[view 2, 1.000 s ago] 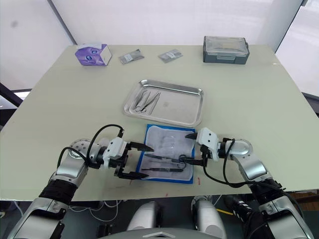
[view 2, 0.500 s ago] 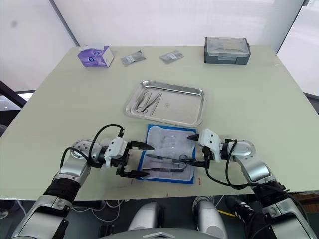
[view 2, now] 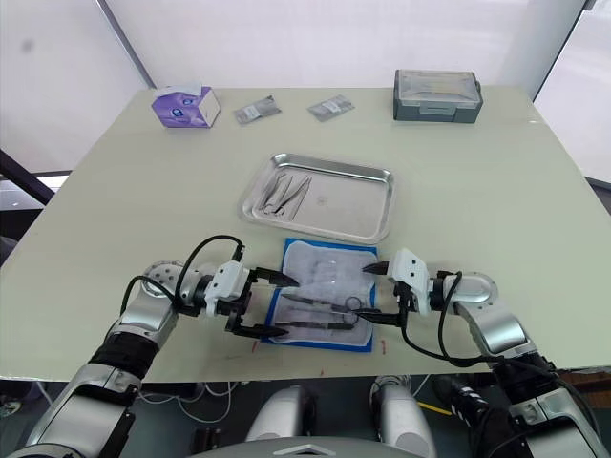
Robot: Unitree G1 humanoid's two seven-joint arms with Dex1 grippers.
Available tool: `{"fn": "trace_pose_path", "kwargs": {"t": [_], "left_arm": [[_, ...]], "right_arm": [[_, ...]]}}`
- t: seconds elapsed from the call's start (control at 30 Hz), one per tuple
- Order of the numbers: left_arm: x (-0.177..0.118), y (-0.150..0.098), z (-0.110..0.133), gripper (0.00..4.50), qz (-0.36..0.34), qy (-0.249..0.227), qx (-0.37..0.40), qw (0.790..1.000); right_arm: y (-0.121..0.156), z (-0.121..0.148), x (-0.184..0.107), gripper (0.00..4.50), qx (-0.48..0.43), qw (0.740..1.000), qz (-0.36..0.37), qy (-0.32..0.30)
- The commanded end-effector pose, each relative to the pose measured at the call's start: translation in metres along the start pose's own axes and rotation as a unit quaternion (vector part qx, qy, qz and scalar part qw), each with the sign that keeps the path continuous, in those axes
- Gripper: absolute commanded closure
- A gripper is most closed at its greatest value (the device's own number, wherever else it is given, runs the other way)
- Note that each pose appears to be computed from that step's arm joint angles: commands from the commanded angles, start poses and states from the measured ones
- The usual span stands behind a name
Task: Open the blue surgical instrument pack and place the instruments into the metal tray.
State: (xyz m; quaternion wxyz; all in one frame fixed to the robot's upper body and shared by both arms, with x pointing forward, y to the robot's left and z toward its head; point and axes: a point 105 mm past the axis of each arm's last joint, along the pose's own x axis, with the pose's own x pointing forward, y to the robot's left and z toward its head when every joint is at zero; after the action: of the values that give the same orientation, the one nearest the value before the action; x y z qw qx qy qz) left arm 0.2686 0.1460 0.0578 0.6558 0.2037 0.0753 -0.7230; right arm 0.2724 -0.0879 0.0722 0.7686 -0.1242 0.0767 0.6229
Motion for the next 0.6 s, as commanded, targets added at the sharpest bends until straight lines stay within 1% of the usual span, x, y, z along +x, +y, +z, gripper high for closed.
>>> {"fn": "trace_pose_path", "kwargs": {"t": [0.03, 0.13, 0.27, 0.4, 0.6], "left_arm": [[0.008, -0.026, -0.03, 0.02, -0.066, 0.047, -0.058, 0.995], [0.009, -0.026, -0.03, 0.02, -0.067, 0.045, -0.056, 0.995], [0.011, -0.031, -0.032, 0.02, -0.075, 0.046, -0.061, 0.994], [0.01, -0.034, -0.034, 0.02, -0.08, 0.049, -0.063, 0.994], [0.011, -0.036, -0.034, 0.02, -0.089, 0.052, -0.062, 0.993]], "right_arm": [[-0.001, 0.039, -0.014, 0.0, -0.035, 0.998, 0.003, -0.052], [0.003, 0.044, -0.027, 0.0, -0.053, 0.998, 0.014, -0.04], [0.007, 0.055, -0.046, 0.0, -0.069, 0.996, 0.01, -0.047], [0.013, 0.059, -0.061, 0.0, -0.077, 0.996, 0.007, -0.037], [0.017, 0.066, -0.073, 0.0, -0.079, 0.996, -0.001, -0.039]]}}
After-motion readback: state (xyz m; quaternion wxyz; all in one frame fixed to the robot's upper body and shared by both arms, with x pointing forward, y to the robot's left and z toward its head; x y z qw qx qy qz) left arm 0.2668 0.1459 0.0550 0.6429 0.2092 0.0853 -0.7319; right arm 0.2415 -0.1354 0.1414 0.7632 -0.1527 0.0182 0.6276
